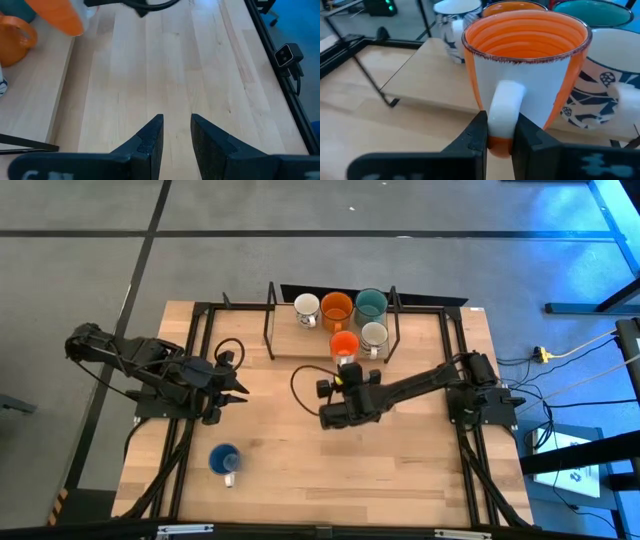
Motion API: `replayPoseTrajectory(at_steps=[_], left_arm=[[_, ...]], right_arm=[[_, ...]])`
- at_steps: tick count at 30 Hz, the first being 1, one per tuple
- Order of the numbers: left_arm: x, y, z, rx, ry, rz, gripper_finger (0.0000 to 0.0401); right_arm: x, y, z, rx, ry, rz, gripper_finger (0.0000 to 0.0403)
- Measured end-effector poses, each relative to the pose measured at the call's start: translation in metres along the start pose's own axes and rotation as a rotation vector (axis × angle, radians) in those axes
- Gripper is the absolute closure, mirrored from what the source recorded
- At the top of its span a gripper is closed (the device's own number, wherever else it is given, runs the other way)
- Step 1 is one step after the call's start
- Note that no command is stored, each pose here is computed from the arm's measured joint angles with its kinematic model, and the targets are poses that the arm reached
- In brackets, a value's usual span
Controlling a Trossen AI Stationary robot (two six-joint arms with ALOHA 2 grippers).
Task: Place coffee mugs
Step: Put the orange-white mug on the shelf
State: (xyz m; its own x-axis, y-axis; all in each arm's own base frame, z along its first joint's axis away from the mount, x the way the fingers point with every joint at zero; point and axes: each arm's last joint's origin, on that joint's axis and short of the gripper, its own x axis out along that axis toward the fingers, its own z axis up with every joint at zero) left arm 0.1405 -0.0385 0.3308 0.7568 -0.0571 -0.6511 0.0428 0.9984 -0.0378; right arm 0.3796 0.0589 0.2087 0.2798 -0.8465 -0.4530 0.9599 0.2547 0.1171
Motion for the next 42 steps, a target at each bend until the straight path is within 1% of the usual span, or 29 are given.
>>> replayPoseTrajectory(at_steps=[5,10,13,16,21,25,42], left_arm=[[0.0,0.0,0.0,0.0,-0.001,0.003,0.0309],[0.0,0.0,0.001,-0.001,-0.008,0.004,0.0309],[0.0,0.001,0.001,-0.001,-0.012,0.027,0.0309],[0.0,0.001,0.001,-0.001,-0.015,0.046,0.0309],[0.0,0.001,0.001,-0.001,-0.016,0.05,0.0309],[0.0,0.001,0.001,-0.001,-0.016,0.05,0.0309],[0.0,0.001,0.001,-0.001,-0.017,0.051,0.0309]], right_arm=[[0.018,-0.001,0.001,0.04,-0.002,-0.013,0.037],[0.034,0.003,-0.004,0.04,0.031,0.038,0.037],[0.036,0.003,-0.009,0.031,0.019,0.058,0.037],[0.038,0.0,-0.013,0.015,0.021,0.051,0.037],[0.041,-0.006,-0.019,-0.01,0.018,0.035,0.037],[0.047,-0.009,-0.021,0.004,0.005,0.025,0.037],[0.067,-0.014,-0.011,0.004,0.026,-0.019,0.037]])
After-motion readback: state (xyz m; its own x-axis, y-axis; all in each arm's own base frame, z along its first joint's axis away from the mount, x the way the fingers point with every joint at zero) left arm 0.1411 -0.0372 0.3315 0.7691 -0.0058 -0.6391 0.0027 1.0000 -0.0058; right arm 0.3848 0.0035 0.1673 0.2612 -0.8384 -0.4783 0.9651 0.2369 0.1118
